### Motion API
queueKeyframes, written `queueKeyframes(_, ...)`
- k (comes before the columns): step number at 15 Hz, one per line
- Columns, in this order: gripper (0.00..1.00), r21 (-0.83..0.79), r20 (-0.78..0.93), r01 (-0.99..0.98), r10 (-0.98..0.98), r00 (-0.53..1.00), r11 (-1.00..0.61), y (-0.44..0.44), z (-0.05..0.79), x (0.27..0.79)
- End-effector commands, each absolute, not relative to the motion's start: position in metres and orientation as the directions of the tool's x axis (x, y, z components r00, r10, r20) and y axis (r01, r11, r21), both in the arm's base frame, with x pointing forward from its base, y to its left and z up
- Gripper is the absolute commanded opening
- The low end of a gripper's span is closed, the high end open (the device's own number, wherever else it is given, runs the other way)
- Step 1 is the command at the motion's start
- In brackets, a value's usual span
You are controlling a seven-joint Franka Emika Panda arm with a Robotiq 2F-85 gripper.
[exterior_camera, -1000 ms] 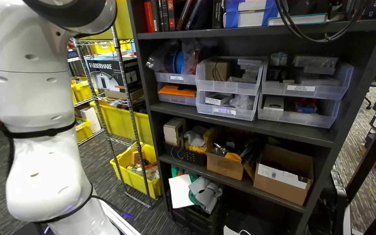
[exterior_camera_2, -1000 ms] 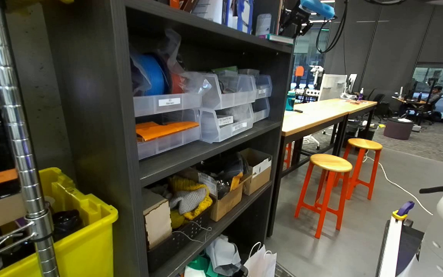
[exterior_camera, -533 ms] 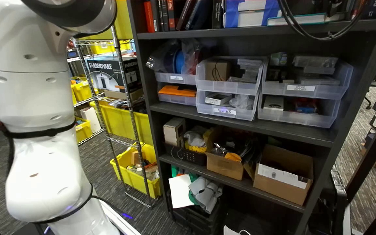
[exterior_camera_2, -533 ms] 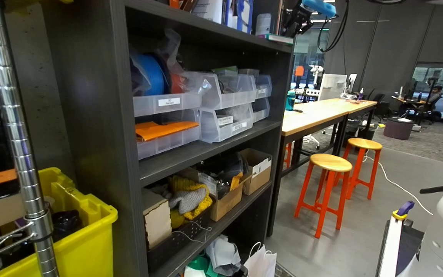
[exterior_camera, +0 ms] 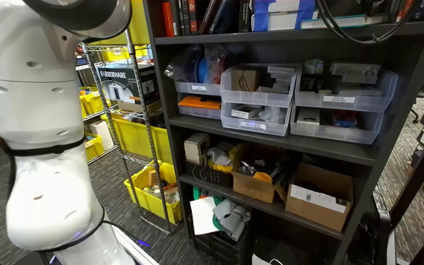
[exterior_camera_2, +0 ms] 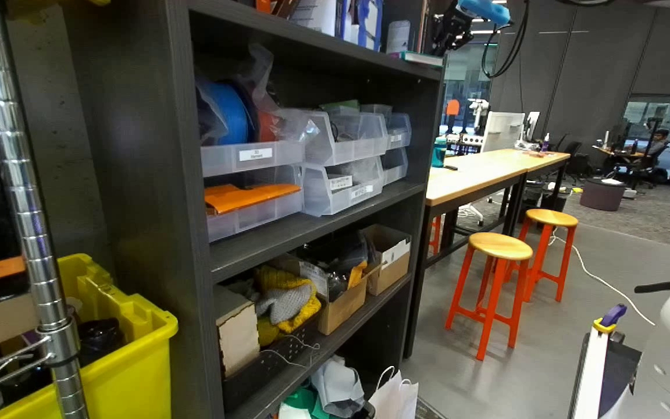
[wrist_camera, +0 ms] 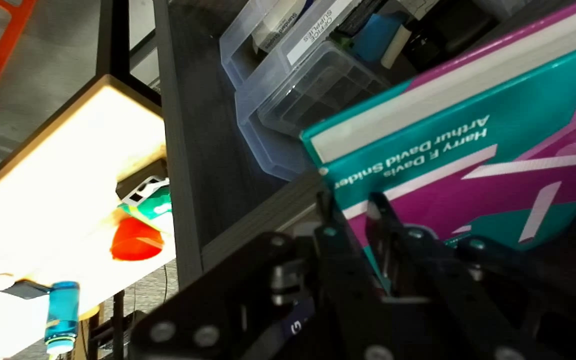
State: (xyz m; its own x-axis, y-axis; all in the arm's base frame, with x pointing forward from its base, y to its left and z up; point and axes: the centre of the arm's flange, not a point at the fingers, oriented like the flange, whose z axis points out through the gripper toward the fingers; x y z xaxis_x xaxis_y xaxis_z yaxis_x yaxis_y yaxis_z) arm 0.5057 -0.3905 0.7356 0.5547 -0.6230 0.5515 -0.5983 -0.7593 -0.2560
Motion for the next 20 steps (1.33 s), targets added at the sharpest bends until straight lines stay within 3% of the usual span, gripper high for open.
queueKeyframes(1,0.0,-0.275,0.555,-0.592,-0.628,0.546,-0.758,-0.38,0.744,0.504)
queueKeyframes(5,0.0,-0.274,0.556,-0.594,-0.629,0.544,-0.756,-0.381,0.742,0.503)
queueKeyframes(6,0.26,-0.274,0.555,-0.594,-0.629,0.545,-0.756,-0.381,0.742,0.503)
queueKeyframes(8,0.32,-0.288,0.55,-0.584,-0.63,0.548,-0.759,-0.378,0.742,0.504)
queueKeyframes(18,0.98,-0.275,0.567,-0.576,-0.614,0.55,-0.77,-0.377,0.759,0.495)
queueKeyframes(20,1.0,-0.269,0.573,-0.577,-0.609,0.548,-0.771,-0.377,0.764,0.49)
